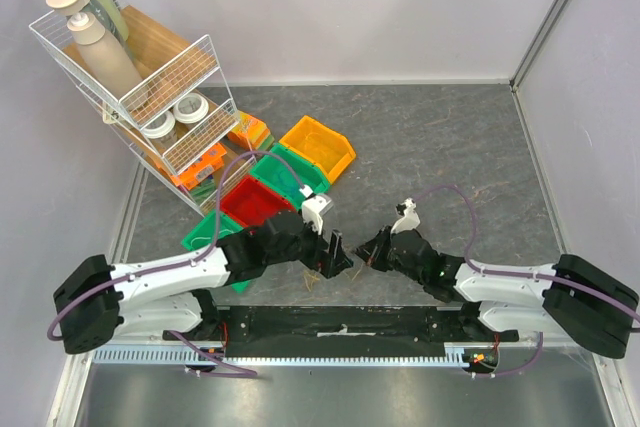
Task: Untangle the cables
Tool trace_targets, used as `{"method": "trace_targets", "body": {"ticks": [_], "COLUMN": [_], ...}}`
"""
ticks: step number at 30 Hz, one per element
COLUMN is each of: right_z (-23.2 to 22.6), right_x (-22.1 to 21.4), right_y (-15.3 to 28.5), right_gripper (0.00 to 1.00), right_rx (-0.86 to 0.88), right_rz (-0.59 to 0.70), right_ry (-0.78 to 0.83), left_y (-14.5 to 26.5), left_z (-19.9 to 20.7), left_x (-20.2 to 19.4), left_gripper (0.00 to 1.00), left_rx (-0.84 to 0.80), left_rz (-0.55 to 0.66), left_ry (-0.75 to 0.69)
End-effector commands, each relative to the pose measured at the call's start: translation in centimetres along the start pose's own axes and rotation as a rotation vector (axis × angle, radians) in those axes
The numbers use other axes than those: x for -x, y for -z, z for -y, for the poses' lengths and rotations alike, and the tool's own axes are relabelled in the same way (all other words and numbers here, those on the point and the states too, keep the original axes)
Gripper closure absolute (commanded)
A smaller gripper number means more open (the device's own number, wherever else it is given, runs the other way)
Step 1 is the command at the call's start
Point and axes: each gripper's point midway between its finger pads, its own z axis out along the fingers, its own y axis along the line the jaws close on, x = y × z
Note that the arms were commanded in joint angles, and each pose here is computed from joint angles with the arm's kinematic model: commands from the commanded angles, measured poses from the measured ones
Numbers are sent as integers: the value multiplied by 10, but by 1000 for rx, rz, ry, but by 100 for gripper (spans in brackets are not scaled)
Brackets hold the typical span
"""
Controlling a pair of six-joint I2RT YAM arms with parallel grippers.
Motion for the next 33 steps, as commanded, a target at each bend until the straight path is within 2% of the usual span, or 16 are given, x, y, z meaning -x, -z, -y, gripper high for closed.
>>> {"method": "trace_targets", "body": {"ticks": [1,7,13,18,22,28,33], "right_z": [-10,-14,-18,-17,-17,-20,-22], "right_x": [6,9,10,12,14,15,16], "right_y": [6,11,8,5,2,2,1], "right_gripper": [100,100,100,100,100,100,100], "right_rx": [55,77,80,60,43,43,47], "right_rz": [23,27,27,36,39,43,39], "right_ry": [29,39,32,8,-7,-41,-44], "left_y": [-7,-28,-48,-45,-46,-55,-63], "left_z": [-13,-32,-14,5,11,19,13], "left_x": [3,6,-8,-17,-25,-32,-30], "left_gripper": [5,3,3,12,21,34,47], "left_rx": [-23,-53,-209,-285,-273,-202,-76], "left_rz": [-38,-63,-128,-114,-119,-133,-125], "left_ry": [8,44,40,6,-14,-62,-82]}}
